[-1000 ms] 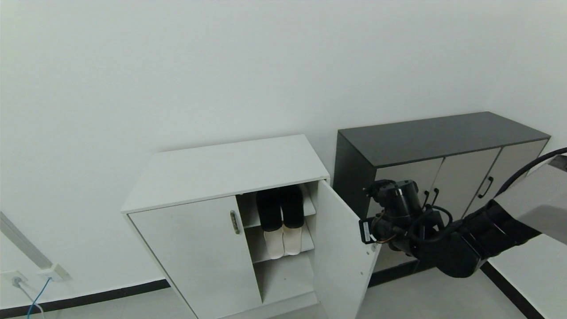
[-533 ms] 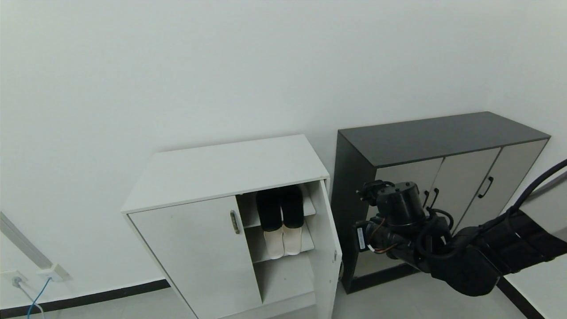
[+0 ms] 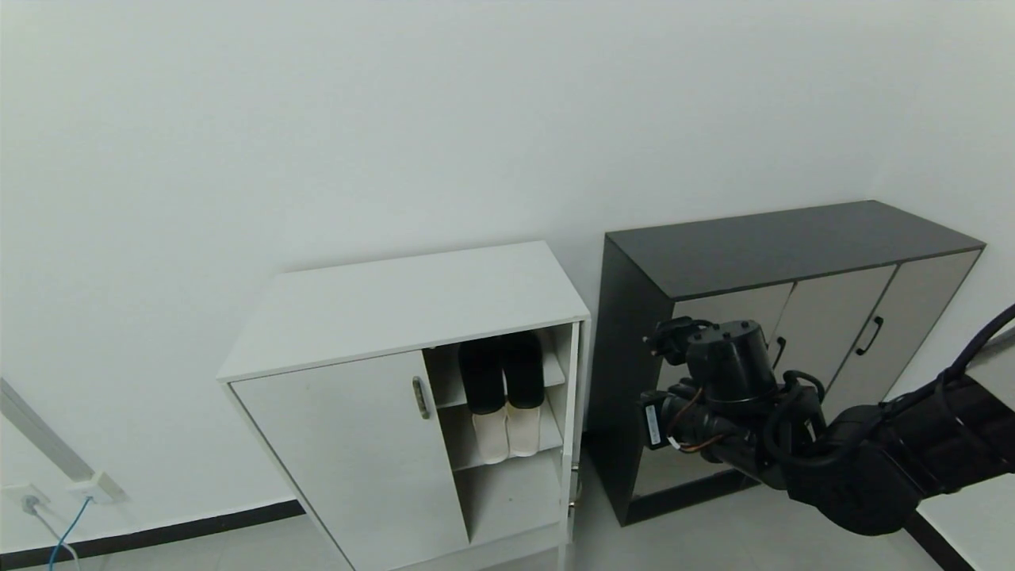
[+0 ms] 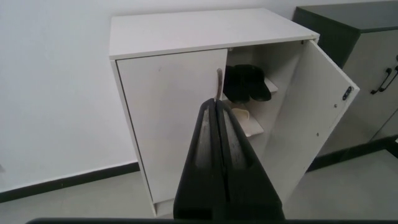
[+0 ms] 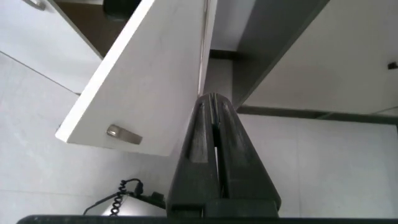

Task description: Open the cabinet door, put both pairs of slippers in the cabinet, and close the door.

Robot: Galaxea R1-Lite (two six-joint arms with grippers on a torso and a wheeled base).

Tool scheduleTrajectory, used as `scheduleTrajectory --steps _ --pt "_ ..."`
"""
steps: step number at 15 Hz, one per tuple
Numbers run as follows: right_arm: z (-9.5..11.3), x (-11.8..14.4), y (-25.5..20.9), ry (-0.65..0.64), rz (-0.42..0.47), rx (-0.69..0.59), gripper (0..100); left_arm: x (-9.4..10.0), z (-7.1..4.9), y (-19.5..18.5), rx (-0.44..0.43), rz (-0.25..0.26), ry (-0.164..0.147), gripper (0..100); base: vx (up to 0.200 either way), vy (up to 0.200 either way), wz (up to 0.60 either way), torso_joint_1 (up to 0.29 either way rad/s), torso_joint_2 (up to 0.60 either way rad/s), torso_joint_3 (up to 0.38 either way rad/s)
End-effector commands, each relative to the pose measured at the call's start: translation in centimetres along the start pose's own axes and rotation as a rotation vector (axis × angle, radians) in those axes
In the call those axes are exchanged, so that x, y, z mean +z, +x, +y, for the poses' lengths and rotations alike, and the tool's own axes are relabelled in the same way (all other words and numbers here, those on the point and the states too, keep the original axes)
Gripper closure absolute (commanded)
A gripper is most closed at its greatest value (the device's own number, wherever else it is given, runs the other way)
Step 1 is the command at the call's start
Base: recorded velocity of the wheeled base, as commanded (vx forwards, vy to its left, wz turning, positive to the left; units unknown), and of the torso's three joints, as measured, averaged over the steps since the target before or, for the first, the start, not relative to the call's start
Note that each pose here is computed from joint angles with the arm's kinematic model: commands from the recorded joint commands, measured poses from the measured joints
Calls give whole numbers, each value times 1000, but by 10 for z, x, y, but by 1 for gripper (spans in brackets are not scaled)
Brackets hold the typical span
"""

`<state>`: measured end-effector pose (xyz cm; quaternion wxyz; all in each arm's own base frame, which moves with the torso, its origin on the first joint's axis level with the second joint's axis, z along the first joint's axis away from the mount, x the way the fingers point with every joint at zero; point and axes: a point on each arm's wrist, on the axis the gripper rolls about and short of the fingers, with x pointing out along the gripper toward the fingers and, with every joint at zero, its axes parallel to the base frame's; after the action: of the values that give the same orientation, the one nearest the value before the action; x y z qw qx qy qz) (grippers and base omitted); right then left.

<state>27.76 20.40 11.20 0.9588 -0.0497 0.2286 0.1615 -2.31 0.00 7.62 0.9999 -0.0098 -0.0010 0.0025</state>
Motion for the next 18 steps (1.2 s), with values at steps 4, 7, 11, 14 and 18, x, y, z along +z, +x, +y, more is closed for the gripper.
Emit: scheduleTrajectory --steps 4,7,11,14,18 --pt "0 -5 2 -1 7 15 100 0 0 0 1 0 0 100 0 0 150 -2 -1 2" --pt "-1 -11 1 -37 11 35 100 0 0 0 1 0 0 100 0 0 0 0 0 0" --pt "-19 -18 4 -104 40 -40 100 0 0 0 1 0 0 100 0 0 0 0 0 0" --pt "-21 -32 11 -133 93 -50 100 0 0 0 1 0 -2 100 0 0 0 0 0 0" --pt "-13 -48 29 -146 125 -30 100 0 0 0 1 0 -2 100 0 0 0 0 0 0"
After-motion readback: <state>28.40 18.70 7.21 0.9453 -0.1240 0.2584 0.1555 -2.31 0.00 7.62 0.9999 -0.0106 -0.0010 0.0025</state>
